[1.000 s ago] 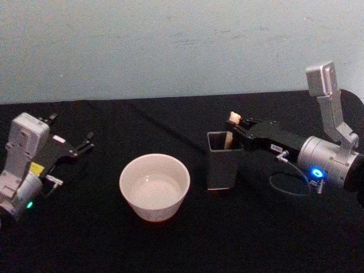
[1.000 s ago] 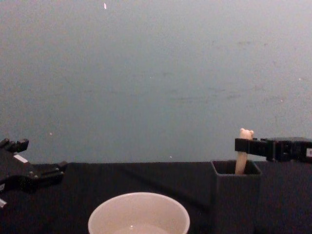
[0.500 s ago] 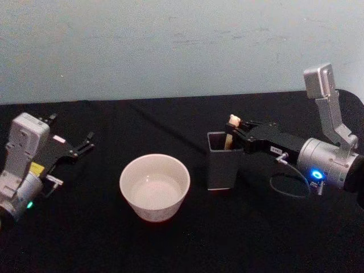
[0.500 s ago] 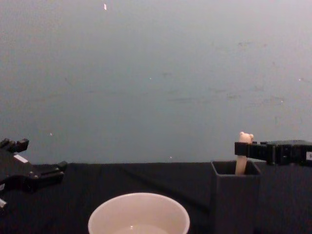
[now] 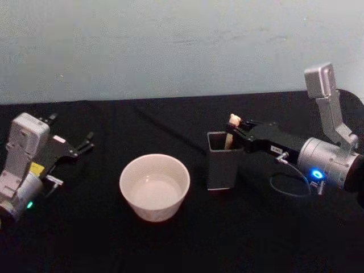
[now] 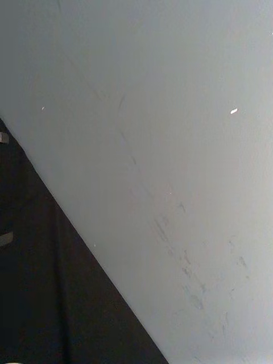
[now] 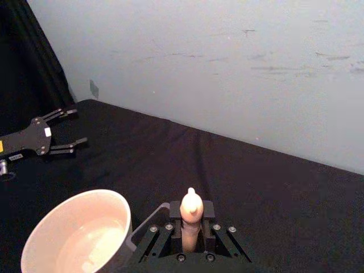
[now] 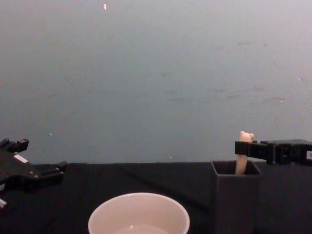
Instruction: Pick up the stirring spoon with one hand, stir inside the cup, then place it back in its original position.
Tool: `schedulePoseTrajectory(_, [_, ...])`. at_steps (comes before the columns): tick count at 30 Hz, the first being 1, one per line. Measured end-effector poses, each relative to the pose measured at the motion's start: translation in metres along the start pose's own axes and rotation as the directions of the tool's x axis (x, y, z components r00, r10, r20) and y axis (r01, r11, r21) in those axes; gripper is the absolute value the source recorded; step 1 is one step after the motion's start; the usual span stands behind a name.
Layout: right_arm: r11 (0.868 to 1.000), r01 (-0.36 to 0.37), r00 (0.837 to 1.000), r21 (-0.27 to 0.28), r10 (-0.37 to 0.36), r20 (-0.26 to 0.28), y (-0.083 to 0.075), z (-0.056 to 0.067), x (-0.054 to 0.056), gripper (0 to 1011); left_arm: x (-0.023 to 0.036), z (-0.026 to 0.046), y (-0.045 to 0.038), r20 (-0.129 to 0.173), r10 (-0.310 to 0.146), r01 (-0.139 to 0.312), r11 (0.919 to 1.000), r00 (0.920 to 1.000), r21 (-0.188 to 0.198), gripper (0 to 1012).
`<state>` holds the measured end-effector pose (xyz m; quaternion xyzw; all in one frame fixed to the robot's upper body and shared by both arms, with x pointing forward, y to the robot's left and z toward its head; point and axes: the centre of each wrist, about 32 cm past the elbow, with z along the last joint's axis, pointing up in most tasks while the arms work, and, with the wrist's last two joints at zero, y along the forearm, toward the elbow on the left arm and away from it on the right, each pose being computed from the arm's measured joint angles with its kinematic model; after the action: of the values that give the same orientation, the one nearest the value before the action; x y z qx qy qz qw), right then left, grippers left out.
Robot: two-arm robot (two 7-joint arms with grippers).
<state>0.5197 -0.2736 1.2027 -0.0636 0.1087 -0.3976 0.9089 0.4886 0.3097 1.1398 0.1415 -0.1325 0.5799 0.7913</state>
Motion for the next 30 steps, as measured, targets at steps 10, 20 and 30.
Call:
schedulePoseTrajectory(10, [1.0, 0.0, 1.0, 0.001, 0.0, -0.001, -0.0001, 0.0003, 0.0, 449, 0.0, 0.0, 0.0, 0.0, 0.0, 0.0, 1.0, 1.0, 0.0, 1001])
schedulePoseTrajectory(20, [1.0, 0.0, 1.0, 0.002, 0.0, -0.001, -0.0001, 0.0003, 0.0, 763, 0.0, 0.0, 0.0, 0.0, 0.0, 0.0, 1.0, 1.0, 0.0, 1001])
schedulePoseTrajectory(30, [1.0, 0.0, 1.0, 0.002, 0.0, -0.001, 0.0, 0.0002, 0.0, 1002, 0.0, 0.0, 0.0, 0.0, 0.0, 0.0, 1.0, 1.0, 0.0, 1001])
